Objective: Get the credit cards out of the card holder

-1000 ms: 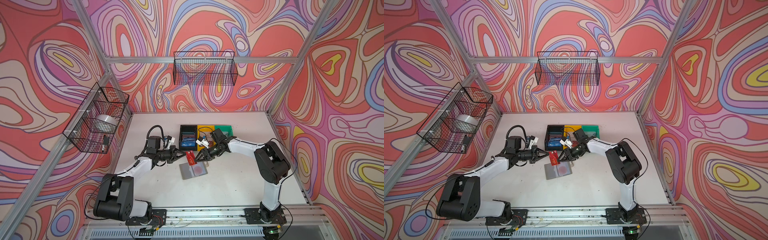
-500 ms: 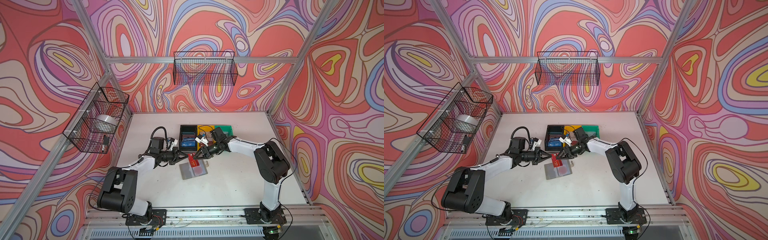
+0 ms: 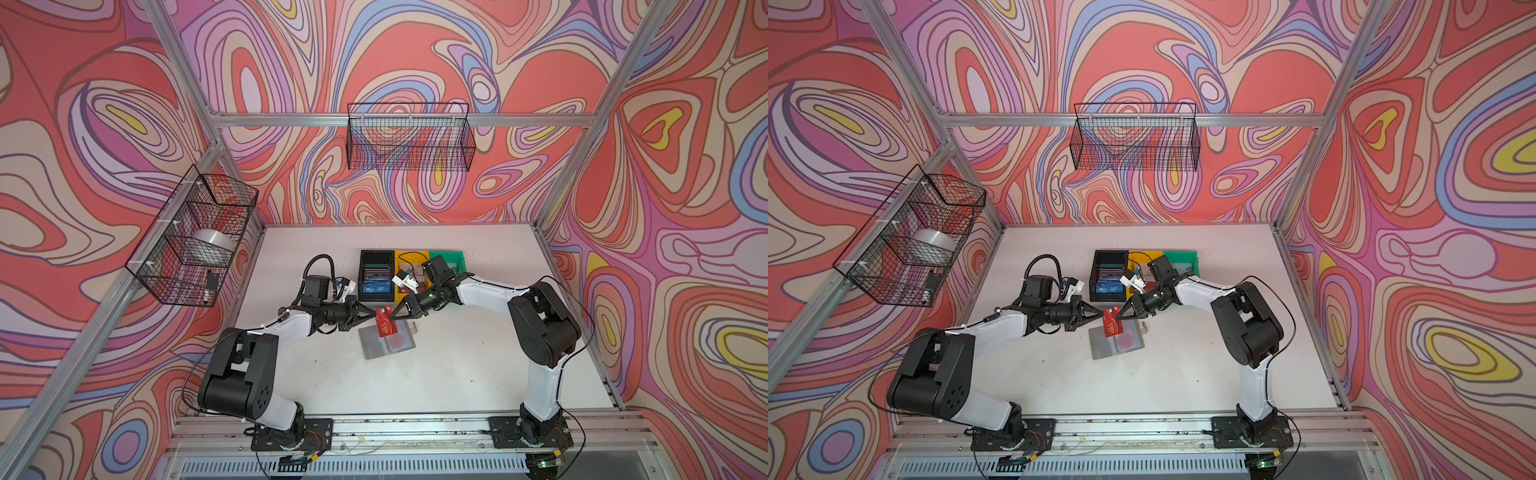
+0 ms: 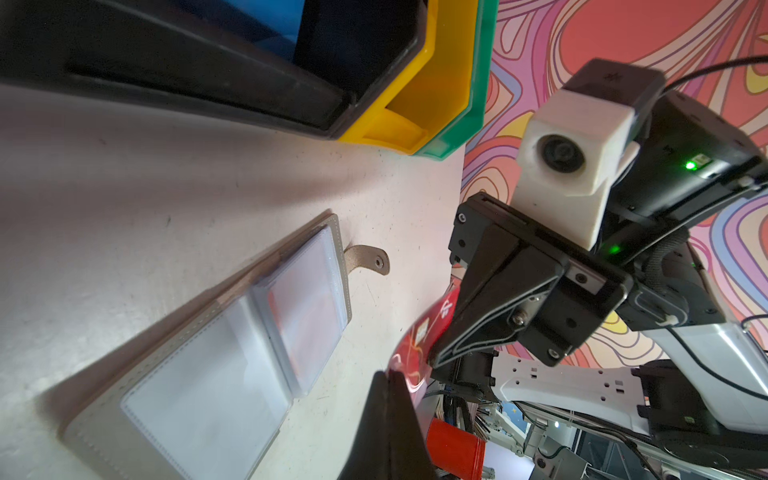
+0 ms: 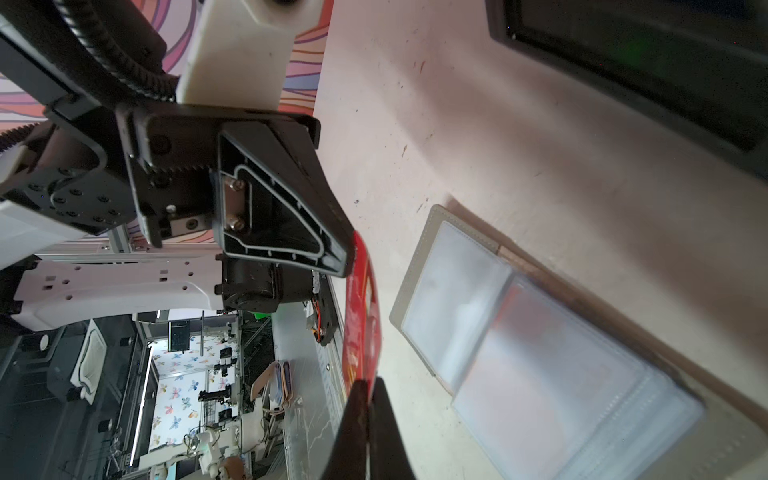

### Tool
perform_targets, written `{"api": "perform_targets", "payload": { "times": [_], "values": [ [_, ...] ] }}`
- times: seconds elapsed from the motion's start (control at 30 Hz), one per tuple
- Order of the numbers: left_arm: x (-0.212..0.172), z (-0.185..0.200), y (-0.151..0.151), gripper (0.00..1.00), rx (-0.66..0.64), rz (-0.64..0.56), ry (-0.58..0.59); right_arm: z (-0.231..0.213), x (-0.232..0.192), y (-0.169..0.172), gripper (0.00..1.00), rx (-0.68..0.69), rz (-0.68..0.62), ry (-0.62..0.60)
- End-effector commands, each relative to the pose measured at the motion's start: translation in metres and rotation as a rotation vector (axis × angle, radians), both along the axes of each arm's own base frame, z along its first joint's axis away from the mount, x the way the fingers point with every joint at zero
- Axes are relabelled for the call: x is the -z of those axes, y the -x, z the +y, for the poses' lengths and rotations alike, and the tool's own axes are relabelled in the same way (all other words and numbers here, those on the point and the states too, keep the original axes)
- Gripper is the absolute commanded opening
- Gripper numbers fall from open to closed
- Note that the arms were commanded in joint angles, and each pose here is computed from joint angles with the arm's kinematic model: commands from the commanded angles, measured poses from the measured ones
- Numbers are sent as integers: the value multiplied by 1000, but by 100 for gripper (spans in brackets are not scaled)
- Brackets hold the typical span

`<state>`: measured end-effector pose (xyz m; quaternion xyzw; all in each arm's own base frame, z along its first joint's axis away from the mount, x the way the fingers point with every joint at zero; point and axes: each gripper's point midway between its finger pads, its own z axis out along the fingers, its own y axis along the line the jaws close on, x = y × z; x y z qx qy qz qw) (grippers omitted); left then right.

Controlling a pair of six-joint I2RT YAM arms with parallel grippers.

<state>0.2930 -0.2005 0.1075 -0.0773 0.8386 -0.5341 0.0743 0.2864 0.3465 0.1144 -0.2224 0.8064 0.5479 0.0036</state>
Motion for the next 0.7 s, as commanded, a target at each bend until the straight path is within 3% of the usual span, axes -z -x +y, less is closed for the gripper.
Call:
{"api": "perform_targets", "payload": {
  "times": [0.0, 0.13, 0.37, 0.67],
  "values": [
    [-4, -1, -7, 0, -2, -26, -14, 4, -24, 10, 0, -55, -50, -71],
    [-7, 1, -7, 8, -4, -39, -32, 2, -25, 11, 0, -67, -66, -48],
    [-10, 10, -10, 21, -26, -48, -74, -23, -28, 2, 0, -93, -181, 173],
    [-1, 10, -12, 21, -24, -25, -84, -70, -58, -63, 0, -117, -500, 570]
  ]
}}
